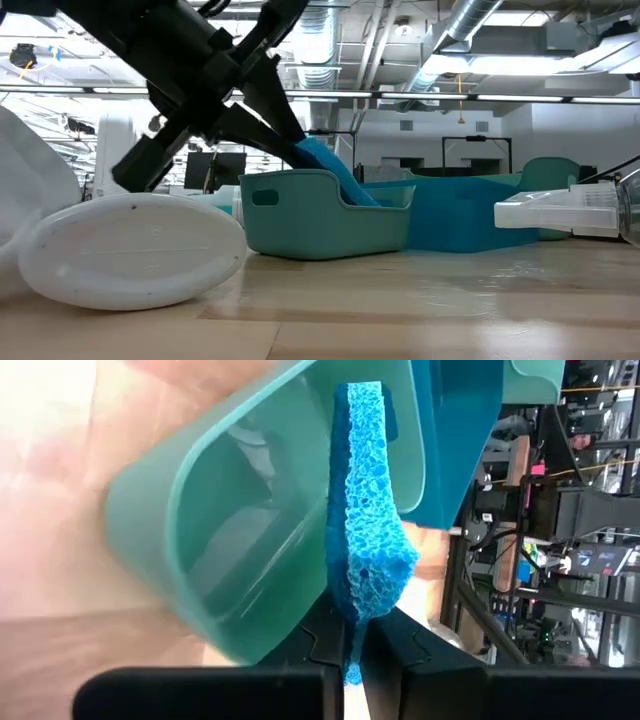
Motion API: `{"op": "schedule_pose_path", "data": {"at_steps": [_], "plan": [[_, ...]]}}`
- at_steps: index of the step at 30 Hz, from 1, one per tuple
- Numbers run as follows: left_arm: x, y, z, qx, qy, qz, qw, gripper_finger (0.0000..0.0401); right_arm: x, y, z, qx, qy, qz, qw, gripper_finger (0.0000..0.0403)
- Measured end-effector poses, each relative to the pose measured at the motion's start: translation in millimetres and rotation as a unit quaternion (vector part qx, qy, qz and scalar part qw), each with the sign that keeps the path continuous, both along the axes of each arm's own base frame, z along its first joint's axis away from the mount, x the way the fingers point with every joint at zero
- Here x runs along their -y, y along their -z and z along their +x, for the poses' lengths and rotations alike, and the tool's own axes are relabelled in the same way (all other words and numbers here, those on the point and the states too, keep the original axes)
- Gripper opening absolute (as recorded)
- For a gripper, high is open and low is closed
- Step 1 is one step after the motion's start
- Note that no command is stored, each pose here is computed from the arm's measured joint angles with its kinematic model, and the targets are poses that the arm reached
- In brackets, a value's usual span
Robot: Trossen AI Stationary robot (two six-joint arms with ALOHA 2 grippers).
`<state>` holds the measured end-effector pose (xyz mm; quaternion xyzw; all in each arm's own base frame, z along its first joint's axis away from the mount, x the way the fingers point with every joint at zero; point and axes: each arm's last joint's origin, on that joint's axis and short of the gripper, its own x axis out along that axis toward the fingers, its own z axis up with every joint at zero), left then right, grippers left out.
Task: Pick & Place Kitchen Items
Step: Put the bottom right light blue sponge into the bottom green bin
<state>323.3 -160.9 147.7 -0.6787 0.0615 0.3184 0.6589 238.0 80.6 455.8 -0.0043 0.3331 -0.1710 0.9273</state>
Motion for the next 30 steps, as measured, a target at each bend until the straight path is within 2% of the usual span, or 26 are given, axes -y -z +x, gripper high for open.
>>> {"op": "schedule_pose_path", "data": {"at_steps": [5,14,18,30], "plan": [[-5,0,3,-0.001,-0.002,-0.005,1.000,0.0029,0,0,0,0.000,0.000,0.000,1.000,0.0223],[-6,0,4,-0.002,-0.001,-0.005,1.000,0.0125,0,0,0,-0.001,-0.001,-0.002,1.000,0.0223],[-5,-1,4,0.003,0.002,-0.010,1.000,0.0155,0,0,0,-0.001,-0.002,-0.003,1.000,0.0223],[-3,-10,2,0.009,0.018,-0.019,1.000,0.0182,0,0,0,-0.001,-0.002,-0.003,1.000,0.0223]]}}
